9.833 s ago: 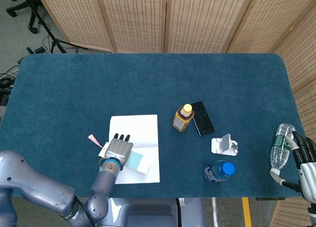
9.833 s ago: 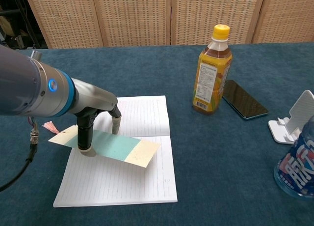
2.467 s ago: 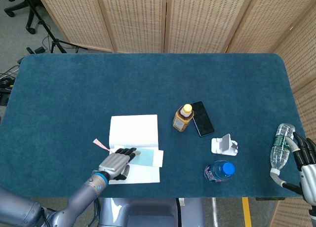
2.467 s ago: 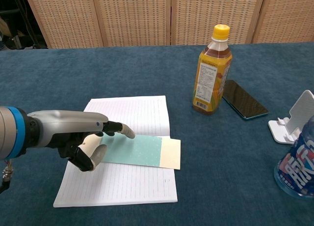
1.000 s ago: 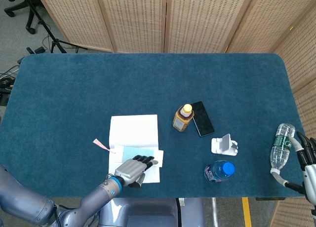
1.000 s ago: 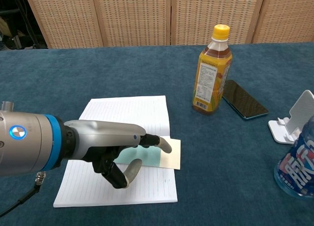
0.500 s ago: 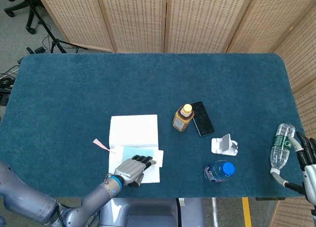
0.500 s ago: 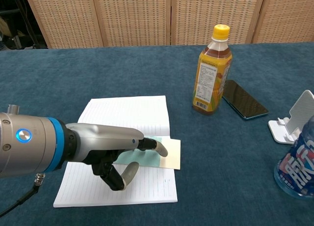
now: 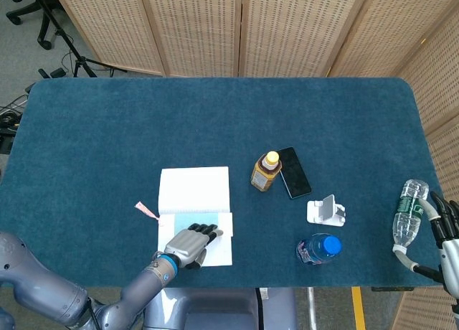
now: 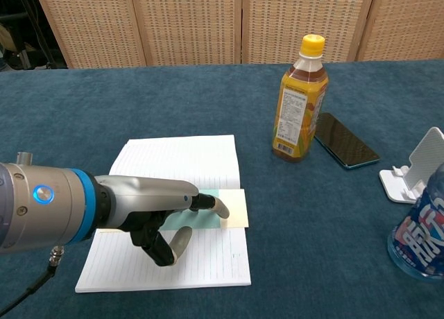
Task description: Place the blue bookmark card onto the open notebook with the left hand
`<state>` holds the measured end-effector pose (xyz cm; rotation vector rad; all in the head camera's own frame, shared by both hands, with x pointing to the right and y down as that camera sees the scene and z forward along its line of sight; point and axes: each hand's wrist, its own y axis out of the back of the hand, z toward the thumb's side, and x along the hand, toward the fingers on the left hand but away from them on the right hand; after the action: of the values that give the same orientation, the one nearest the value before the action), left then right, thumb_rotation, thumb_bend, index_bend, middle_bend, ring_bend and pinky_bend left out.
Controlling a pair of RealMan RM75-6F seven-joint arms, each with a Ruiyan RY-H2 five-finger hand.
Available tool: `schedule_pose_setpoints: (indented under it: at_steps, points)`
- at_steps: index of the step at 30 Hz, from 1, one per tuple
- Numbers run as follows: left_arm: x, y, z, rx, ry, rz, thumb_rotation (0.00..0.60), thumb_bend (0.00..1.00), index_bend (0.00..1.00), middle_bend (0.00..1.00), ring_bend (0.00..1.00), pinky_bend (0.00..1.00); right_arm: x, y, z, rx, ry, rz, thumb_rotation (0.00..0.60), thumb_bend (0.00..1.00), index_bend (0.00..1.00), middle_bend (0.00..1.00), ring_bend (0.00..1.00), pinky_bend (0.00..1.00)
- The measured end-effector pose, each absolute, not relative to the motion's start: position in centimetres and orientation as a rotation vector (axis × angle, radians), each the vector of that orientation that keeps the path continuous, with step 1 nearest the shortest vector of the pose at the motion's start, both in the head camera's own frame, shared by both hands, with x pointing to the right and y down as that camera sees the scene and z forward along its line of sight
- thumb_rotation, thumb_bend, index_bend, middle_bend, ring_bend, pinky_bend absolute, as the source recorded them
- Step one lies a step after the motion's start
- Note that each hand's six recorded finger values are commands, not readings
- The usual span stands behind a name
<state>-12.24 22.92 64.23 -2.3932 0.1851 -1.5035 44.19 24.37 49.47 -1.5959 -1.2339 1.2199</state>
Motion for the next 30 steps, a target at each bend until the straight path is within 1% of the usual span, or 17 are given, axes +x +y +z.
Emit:
schedule_pose_setpoints:
  at_steps: [8, 17, 24, 27, 30]
  points:
    - [-11.9, 22.7, 63.8, -2.413, 0.214, -1.475, 0.600, 0.82, 0.00, 0.00, 0.00, 0.07, 44.2, 24.4, 49.5, -1.596, -1.233, 1.218, 0.600, 0.00, 0.00, 0.00, 0.00, 0.00]
    - [-12.2, 21.5, 62.3, -2.433, 0.290, -1.409, 0.600, 0.82, 0.00, 0.00, 0.00, 0.07, 44.2, 24.4, 49.5, -1.594, -1.231, 1.218, 0.600, 0.00, 0.00, 0.00, 0.00, 0.00]
    - [-14.0, 19.1, 60.6, -2.383, 0.407, -1.352, 0.600, 0.80, 0.00, 0.00, 0.00, 0.07, 44.2, 24.3, 49.7, -1.595, -1.229, 1.227, 0.600, 0.00, 0.00, 0.00, 0.00, 0.00]
    - [-15.4, 17.9, 59.8, -2.331, 0.468, -1.328, 0.600, 0.78, 0.00, 0.00, 0.00, 0.07, 44.2, 24.3, 49.8, -1.595, -1.225, 1.232, 0.600, 0.00, 0.00, 0.00, 0.00, 0.00]
    - [-17.1, 16.7, 59.1, -2.250, 0.527, -1.308, 0.600, 0.74, 0.00, 0.00, 0.00, 0.07, 44.1, 24.3, 49.9, -1.596, -1.220, 1.236, 0.600, 0.00, 0.00, 0.00, 0.00, 0.00]
